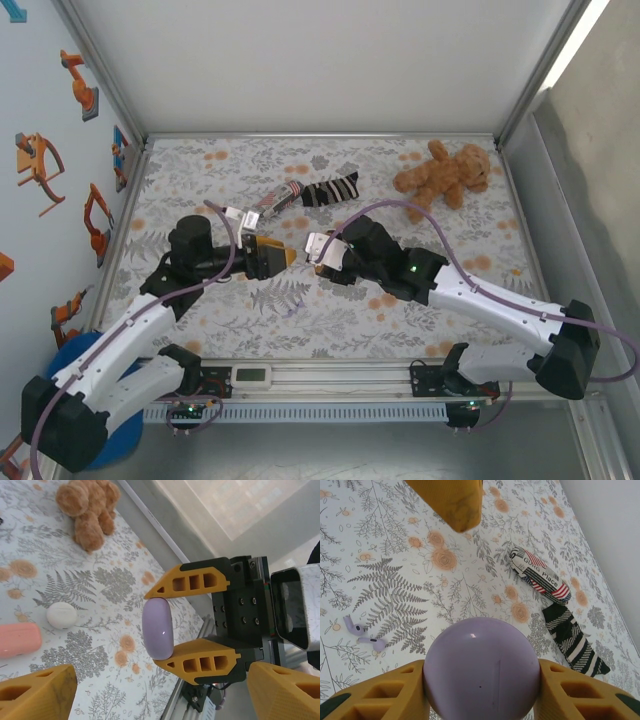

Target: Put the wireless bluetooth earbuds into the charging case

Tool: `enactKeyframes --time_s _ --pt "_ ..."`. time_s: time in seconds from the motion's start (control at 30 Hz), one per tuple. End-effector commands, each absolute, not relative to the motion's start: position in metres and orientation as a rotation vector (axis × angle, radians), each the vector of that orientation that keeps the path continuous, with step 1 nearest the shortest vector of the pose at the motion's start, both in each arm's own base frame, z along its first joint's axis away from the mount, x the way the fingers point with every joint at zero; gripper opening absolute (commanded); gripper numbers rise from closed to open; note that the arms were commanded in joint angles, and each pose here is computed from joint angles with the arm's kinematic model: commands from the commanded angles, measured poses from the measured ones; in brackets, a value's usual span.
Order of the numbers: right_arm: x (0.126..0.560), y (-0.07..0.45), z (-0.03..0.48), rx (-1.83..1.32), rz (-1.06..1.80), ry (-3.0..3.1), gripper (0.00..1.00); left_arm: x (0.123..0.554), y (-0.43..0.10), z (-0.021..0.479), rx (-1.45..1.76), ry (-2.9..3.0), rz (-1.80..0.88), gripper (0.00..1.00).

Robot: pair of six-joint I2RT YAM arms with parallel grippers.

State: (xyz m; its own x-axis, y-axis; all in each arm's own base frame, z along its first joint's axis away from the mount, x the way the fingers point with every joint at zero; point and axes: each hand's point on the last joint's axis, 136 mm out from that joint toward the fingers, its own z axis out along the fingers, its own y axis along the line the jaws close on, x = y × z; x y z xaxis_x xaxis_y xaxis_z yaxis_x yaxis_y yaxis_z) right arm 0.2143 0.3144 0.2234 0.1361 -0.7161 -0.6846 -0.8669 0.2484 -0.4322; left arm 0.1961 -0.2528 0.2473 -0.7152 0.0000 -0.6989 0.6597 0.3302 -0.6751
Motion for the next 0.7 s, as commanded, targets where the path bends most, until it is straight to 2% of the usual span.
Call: enactKeyframes --time_s 0.0,0.17,0.43,0.67 --pt "0.219 0.313 0.249 -1.469 0.183 1.560 0.47 0.191 -0.266 0.265 0.689 1.925 -1.444 0.86" --pt "0.217 0.314 0.252 -1.467 0.188 1.545 0.47 0.189 -0.282 0.259 0.753 1.951 -1.471 0.81" --pt "0.216 0.315 0.253 -1.460 0.182 1.538 0.47 0.189 -0.299 0.252 0.801 1.965 -1.525 0.66" --pt "0.214 0.317 0.255 -1.455 0.186 1.528 0.47 0.191 -0.307 0.245 0.814 1.976 -1.547 0.57"
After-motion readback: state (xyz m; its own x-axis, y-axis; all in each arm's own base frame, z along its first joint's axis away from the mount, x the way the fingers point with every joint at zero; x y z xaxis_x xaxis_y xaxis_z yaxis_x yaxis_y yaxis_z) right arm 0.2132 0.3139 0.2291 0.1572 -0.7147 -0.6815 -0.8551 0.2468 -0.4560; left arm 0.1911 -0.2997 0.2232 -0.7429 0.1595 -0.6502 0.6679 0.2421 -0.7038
